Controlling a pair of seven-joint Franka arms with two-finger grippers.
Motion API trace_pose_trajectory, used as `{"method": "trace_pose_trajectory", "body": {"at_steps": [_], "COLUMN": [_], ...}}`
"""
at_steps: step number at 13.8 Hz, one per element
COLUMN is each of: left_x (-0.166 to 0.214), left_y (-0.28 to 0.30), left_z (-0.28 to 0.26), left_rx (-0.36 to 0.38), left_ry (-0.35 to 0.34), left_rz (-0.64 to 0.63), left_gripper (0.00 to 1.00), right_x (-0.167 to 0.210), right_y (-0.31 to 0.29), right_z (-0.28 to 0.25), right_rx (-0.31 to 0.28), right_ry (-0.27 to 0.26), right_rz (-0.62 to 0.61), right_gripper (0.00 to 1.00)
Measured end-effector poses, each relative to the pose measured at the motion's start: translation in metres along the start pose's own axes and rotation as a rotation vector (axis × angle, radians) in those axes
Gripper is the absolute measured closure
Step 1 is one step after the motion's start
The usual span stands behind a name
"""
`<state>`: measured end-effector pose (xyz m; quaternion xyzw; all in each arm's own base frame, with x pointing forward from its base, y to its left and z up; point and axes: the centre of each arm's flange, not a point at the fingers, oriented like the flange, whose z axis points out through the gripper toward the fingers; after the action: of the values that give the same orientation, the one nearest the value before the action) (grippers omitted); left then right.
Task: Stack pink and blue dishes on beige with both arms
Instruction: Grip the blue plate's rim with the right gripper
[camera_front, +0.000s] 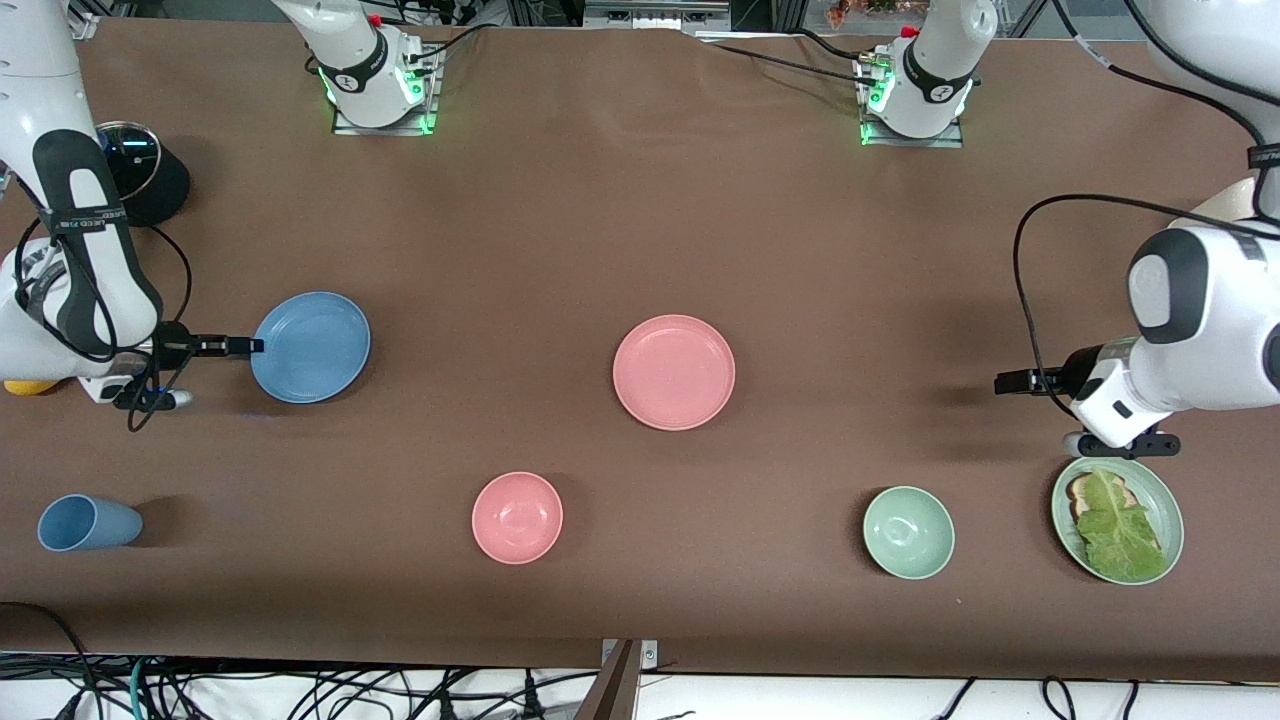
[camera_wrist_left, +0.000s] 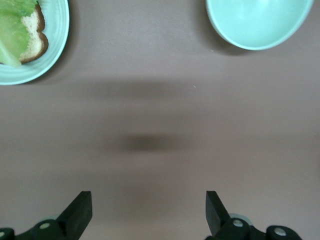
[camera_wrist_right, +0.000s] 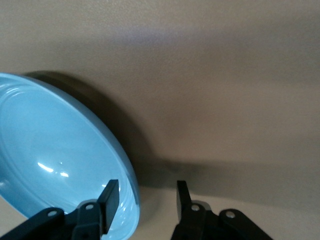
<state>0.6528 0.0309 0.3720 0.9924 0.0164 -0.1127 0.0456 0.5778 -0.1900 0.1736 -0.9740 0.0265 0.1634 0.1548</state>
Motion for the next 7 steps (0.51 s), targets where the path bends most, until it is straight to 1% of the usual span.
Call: {"method": "trace_pose_trajectory", "body": {"at_steps": [1, 2, 3, 4, 5, 6, 7], "left_x": [-0.004, -0.007, -0.010, -0.014, -0.017, -0.020, -0.024], "left_y": [0.005, 0.008, 0.011, 0.013, 0.014, 0.015, 0.016], "left_z": [-0.013, -0.025, -0.035, -0.044, -0.053, -0.062, -0.070], "left_rx": [-0.002, -0.004, -0.005, -0.007, -0.008, -0.009, -0.010], "left_ry": [-0.012, -0.018, -0.022, -0.025, -0.025, -0.024, -0.023], "left_rz": [0.007, 0.014, 0.019, 0.022, 0.024, 0.027, 0.029], "left_gripper": [0.00, 0.00, 0.00, 0.00, 0.00, 0.00, 0.00], "right_x": [0.000, 0.000, 0.001, 0.001, 0.001, 0.001, 0.002], "right_y": [0.001, 0.001, 0.001, 0.000, -0.001, -0.003, -0.004], "right_z": [0.002, 0.004, 0.004, 0.004, 0.005, 0.004, 0.003], "right_rx": [0.012, 0.017, 0.019, 0.020, 0.022, 0.027, 0.027], "right_ry": [0.001, 0.001, 0.001, 0.001, 0.001, -0.003, 0.001], "right_rz": [0.007, 0.010, 0.010, 0.009, 0.007, 0.004, 0.002], "right_gripper": [0.52, 0.52, 0.61, 0.72, 0.85, 0.94, 0.96]}}
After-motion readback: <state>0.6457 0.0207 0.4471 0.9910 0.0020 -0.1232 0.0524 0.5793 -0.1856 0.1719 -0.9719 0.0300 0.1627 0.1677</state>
